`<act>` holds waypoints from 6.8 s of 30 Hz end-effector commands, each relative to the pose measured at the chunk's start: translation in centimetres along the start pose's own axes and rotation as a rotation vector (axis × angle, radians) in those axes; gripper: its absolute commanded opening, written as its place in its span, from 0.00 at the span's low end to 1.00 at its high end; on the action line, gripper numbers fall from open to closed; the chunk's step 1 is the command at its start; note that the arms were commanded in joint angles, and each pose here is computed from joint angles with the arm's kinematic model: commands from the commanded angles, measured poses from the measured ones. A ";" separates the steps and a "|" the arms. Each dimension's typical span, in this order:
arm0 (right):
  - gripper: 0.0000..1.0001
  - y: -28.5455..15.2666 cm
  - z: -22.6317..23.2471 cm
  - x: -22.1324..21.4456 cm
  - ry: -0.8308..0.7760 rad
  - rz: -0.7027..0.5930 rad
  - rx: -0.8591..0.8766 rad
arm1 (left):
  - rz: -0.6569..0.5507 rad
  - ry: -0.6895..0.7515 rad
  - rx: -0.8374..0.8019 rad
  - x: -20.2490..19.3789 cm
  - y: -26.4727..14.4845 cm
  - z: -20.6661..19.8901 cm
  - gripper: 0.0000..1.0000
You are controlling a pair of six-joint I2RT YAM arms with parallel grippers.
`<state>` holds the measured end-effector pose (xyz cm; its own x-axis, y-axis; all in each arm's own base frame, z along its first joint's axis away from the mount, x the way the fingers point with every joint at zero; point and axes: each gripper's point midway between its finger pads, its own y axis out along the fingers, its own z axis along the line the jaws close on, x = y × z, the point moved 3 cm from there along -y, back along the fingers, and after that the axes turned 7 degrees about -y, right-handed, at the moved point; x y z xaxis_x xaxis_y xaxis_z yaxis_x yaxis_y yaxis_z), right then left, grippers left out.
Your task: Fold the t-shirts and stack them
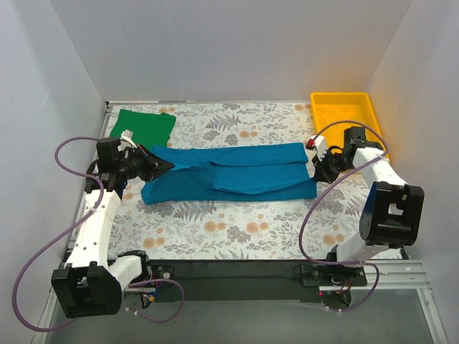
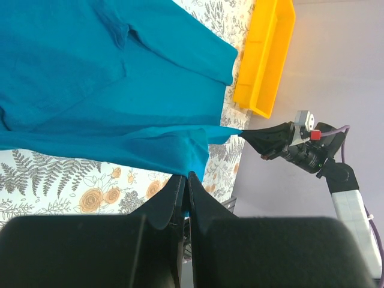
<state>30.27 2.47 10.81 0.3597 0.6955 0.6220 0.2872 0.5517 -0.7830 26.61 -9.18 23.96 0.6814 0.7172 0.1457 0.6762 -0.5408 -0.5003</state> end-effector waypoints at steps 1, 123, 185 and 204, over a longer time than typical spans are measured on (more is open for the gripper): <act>0.01 -0.4 -1.4 1.7 0.000 -0.055 -0.023 | -0.034 0.040 -0.045 1.0 -0.5 -1.6 0.00; 0.38 5.0 7.0 13.0 -0.198 -0.236 0.300 | -0.225 0.111 0.323 7.5 3.6 8.4 0.59; 0.26 26.1 9.8 32.2 0.132 -0.195 0.137 | -0.364 0.206 0.334 4.4 -0.6 10.3 0.71; 0.01 24.2 9.9 33.3 0.110 -0.222 0.123 | -0.368 0.205 0.337 4.4 -0.7 10.3 0.71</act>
<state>40.13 43.03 8.71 0.4590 0.5374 0.7074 0.2129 0.7065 -0.6749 26.36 -1.50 15.65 0.5024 0.7201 0.4786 0.7555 -0.0966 -0.6480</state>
